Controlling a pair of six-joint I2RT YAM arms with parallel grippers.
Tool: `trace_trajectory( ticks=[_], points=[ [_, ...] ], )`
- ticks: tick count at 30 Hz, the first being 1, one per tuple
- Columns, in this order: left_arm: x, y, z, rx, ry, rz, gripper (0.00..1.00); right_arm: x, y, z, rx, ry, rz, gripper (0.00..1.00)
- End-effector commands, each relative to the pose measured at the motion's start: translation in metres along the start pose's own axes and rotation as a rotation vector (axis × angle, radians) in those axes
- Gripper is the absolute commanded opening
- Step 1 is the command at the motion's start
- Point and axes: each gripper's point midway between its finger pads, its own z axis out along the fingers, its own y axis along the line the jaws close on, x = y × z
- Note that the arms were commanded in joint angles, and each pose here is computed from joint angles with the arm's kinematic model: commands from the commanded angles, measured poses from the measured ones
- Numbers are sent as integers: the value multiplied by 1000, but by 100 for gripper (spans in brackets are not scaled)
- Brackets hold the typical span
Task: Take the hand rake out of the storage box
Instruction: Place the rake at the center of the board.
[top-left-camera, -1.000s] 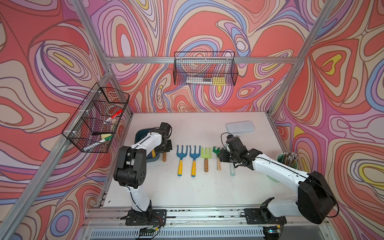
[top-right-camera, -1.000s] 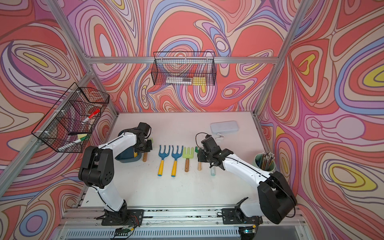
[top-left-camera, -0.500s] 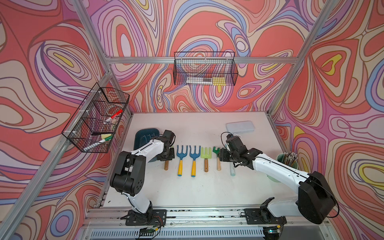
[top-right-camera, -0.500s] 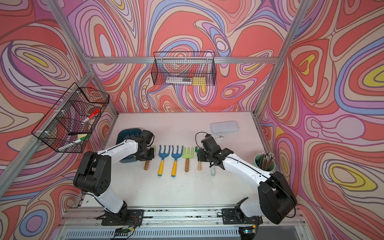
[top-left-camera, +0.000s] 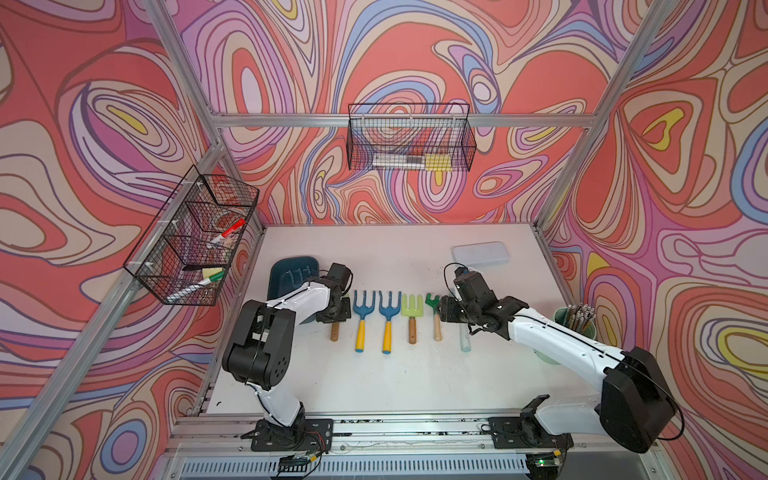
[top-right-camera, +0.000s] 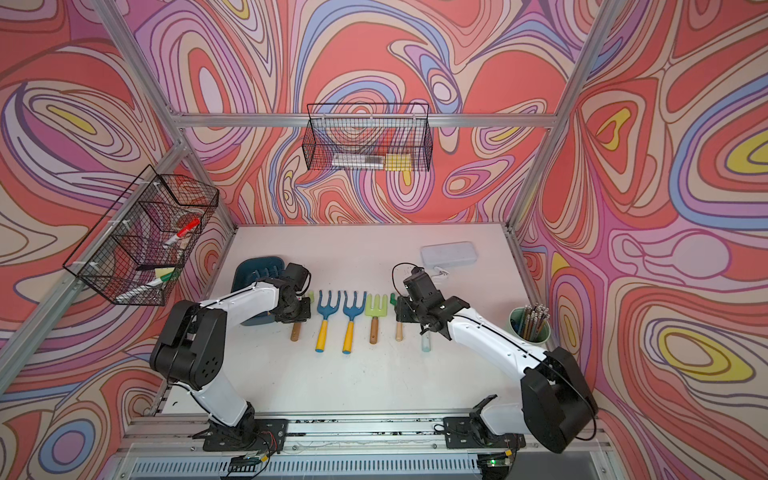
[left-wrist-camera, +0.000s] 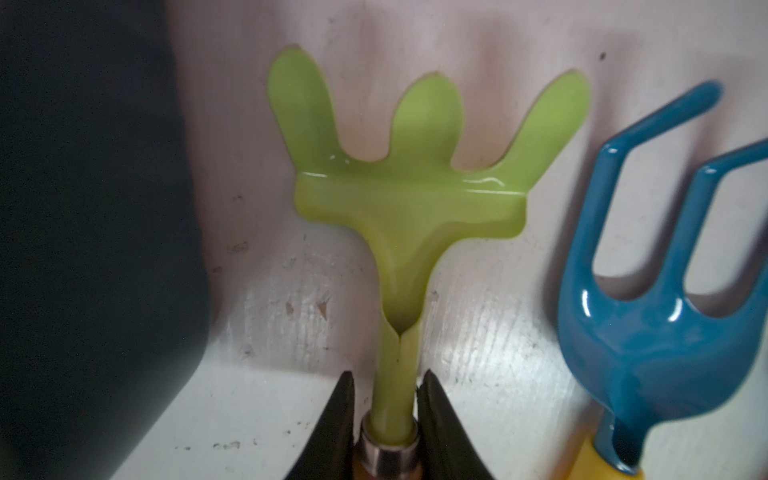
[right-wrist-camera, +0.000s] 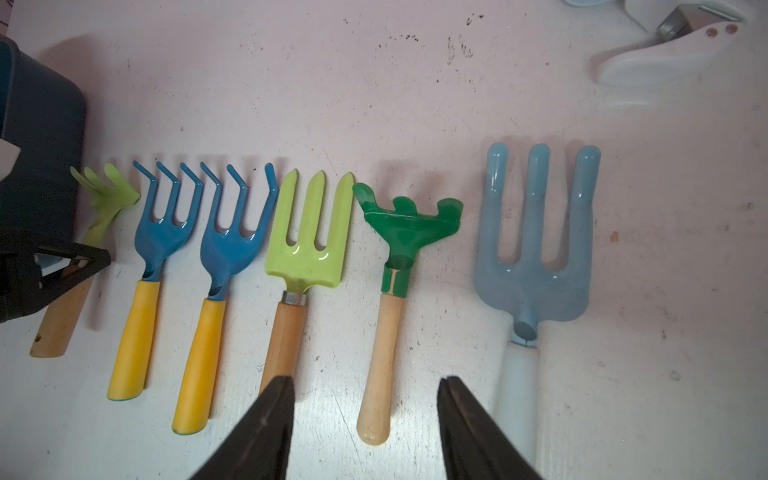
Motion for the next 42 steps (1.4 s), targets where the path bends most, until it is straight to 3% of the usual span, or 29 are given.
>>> trace_trajectory(
  ticks=[1, 31, 42],
  points=[
    [3, -2, 7, -6, 5, 8, 15, -2, 2, -1, 3, -6, -15, 57],
    [29, 3, 16, -59, 88, 34, 24, -3, 1, -7, 0, -22, -20, 57],
    [33, 6, 10, -76, 114, 10, 39, -2, 0, -8, 0, -27, -24, 57]
  ],
)
